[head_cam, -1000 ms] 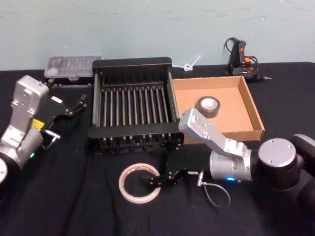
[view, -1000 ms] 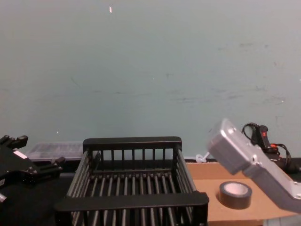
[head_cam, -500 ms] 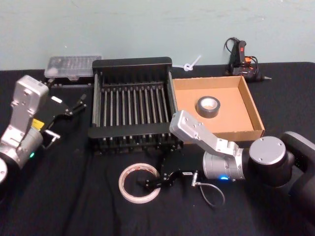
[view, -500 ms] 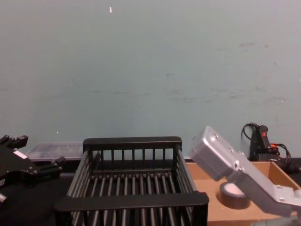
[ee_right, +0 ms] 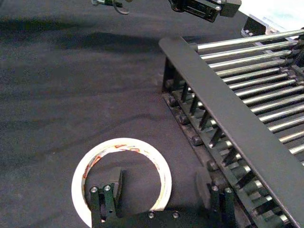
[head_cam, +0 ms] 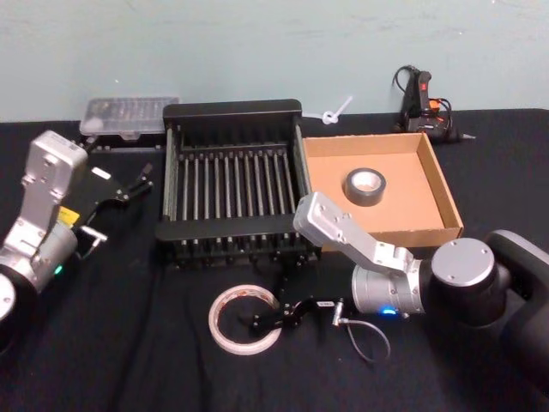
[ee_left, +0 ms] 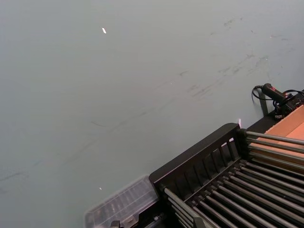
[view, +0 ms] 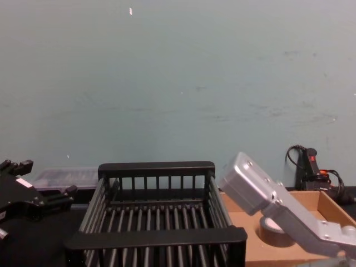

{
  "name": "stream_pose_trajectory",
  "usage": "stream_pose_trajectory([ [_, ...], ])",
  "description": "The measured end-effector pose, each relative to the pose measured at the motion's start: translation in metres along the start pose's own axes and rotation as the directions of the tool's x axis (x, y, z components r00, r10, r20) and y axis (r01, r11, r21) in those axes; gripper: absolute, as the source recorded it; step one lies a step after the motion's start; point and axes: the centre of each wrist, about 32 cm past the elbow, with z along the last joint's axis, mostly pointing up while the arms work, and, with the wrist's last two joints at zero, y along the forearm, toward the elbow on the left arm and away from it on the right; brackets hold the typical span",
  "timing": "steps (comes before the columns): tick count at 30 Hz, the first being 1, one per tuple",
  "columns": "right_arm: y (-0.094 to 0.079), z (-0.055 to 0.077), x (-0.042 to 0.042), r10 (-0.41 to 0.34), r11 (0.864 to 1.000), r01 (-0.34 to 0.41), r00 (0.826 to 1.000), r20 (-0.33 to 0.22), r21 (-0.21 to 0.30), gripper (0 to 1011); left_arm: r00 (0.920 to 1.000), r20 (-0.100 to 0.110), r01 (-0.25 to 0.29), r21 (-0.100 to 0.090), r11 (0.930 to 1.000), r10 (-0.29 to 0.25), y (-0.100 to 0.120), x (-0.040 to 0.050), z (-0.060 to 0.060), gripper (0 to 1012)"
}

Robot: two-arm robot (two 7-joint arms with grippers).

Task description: Pick up the white tape and place it into the black box , Pick up the silver tape and place it into the brown box.

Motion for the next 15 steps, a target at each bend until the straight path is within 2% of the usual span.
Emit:
stream_pose_trajectory([
  [15, 0.0004, -0.0004, 0.0002, -0.012, 1.0, 0.012, 1.0, -0.007, -0.013, 1002, 1.0, 0.0, 0.0, 0.0, 1.0, 0.0, 0.0, 0.0, 0.0, 1001],
])
